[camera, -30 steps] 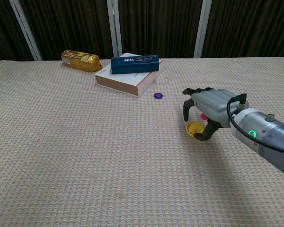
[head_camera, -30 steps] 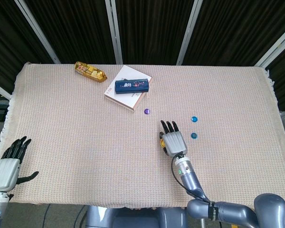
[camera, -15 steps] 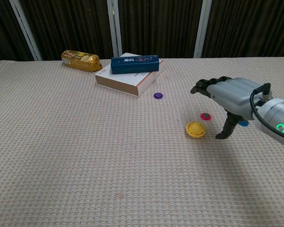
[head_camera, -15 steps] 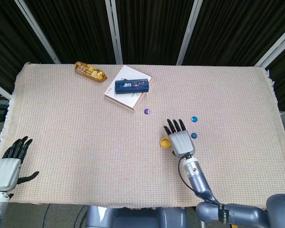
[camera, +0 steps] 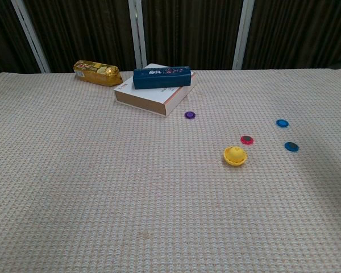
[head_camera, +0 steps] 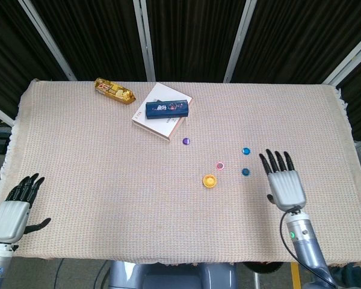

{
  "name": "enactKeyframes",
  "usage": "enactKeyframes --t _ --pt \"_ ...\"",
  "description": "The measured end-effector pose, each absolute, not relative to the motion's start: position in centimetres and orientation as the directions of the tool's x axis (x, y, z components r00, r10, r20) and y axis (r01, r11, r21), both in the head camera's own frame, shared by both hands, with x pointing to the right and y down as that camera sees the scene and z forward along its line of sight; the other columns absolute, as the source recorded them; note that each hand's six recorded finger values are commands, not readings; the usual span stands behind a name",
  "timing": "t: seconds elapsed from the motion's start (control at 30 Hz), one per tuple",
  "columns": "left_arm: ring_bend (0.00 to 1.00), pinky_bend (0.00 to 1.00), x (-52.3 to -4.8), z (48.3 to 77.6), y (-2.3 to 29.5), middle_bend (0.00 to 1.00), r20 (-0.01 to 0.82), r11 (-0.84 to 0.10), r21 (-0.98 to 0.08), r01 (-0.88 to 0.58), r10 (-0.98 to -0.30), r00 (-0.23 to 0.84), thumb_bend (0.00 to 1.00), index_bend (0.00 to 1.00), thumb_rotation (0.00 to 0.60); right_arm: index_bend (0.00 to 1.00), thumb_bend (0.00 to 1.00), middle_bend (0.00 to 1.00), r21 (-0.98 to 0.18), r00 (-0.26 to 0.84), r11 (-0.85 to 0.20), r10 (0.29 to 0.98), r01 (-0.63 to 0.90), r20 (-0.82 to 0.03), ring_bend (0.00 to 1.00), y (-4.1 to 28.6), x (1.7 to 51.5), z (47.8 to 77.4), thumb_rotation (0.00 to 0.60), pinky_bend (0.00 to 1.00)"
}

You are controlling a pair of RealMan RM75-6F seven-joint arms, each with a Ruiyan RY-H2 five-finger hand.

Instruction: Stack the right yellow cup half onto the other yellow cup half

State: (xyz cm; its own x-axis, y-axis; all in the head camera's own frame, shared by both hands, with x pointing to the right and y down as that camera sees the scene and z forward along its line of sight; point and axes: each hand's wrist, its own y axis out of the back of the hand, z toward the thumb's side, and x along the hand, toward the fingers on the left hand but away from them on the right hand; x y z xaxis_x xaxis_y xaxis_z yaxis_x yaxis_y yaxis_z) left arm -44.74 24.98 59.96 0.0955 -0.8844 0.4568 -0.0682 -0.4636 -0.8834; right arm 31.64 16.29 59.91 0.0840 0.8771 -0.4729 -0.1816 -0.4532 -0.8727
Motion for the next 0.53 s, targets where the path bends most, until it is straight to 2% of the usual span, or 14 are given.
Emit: enactKeyframes --t 0.2,0.53 --pt "0.00 0.16 -44.7 60.1 25.1 0.00 0.464 -0.470 -0.880 -0.064 -0.881 0.094 0.00 0.00 0.600 0.00 0.00 0.00 -0.892 0.008 -0.442 0.896 -0.094 -0.445 0.00 18.0 35.7 57.7 0.600 0.00" --pt "0.00 0.16 -44.9 60.1 25.2 0.00 0.470 -0.475 -0.878 -0.061 -0.879 0.086 0.00 0.00 0.600 0.00 0.00 0.00 -0.909 -0.035 -0.395 0.918 -0.133 -0.394 0.00 20.7 40.2 57.1 0.600 0.00"
